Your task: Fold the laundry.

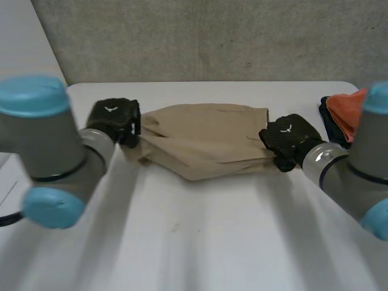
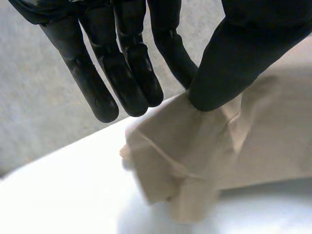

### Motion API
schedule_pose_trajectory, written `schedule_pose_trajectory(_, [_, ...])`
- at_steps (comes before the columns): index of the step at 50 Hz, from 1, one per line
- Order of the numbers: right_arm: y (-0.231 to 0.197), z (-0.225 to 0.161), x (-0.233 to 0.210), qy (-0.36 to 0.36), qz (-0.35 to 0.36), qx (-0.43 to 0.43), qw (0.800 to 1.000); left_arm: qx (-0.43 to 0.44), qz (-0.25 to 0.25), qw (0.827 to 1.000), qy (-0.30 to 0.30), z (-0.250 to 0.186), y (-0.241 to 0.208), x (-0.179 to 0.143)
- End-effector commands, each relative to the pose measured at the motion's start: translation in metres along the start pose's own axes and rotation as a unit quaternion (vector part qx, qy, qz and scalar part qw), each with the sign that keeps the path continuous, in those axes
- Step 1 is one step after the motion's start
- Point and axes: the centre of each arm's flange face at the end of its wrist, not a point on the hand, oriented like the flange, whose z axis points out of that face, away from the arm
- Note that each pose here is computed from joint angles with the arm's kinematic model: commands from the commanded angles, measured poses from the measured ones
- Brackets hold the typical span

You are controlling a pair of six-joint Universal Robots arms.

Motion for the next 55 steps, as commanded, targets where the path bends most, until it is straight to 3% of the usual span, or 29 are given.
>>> schedule_pose_trajectory(1, [-0.013, -0.041, 0.002, -0.048, -0.118, -0.062, 0.99, -0.068, 0.187, 0.978, 0.058, -0.077, -0.003, -0.004])
schedule_pose_trajectory(5, [-0.017, -0.061, -0.001, -0.075, -0.127, -0.085, 0.985, -0.099, 0.245, 0.96, 0.095, -0.116, 0.011, 0.003])
schedule_pose_trajectory(12, [-0.003, -0.085, -0.02, -0.153, -0.131, -0.145, 0.969, -0.118, 0.276, 0.942, 0.15, -0.156, 0.034, 0.021])
schedule_pose_trajectory(15, [0.004, -0.083, -0.023, -0.163, -0.149, -0.153, 0.963, -0.129, 0.277, 0.939, 0.159, -0.154, 0.042, 0.025])
schedule_pose_trajectory(22, [0.021, -0.049, -0.026, -0.148, -0.14, -0.15, 0.967, -0.12, 0.273, 0.944, 0.144, -0.098, 0.062, 0.038])
schedule_pose_trajectory(26, [0.017, -0.033, -0.02, -0.111, -0.077, -0.13, 0.982, -0.121, 0.254, 0.95, 0.132, -0.087, 0.065, 0.04])
schedule_pose_trajectory(32, [0.017, -0.024, -0.018, -0.095, -0.015, -0.12, 0.988, -0.106, 0.137, 0.98, 0.1, -0.092, 0.046, 0.037])
schedule_pose_trajectory(37, [0.019, -0.022, -0.019, -0.088, -0.011, -0.115, 0.989, -0.105, 0.07, 0.988, 0.093, -0.104, 0.036, 0.033])
schedule_pose_trajectory(48, [0.026, -0.018, -0.022, -0.078, -0.012, -0.106, 0.991, -0.219, 0.075, 0.967, 0.107, -0.12, 0.078, 0.034])
schedule_pose_trajectory(55, [0.029, -0.019, -0.024, -0.078, -0.011, -0.108, 0.991, -0.217, 0.074, 0.968, 0.102, -0.101, 0.094, 0.038])
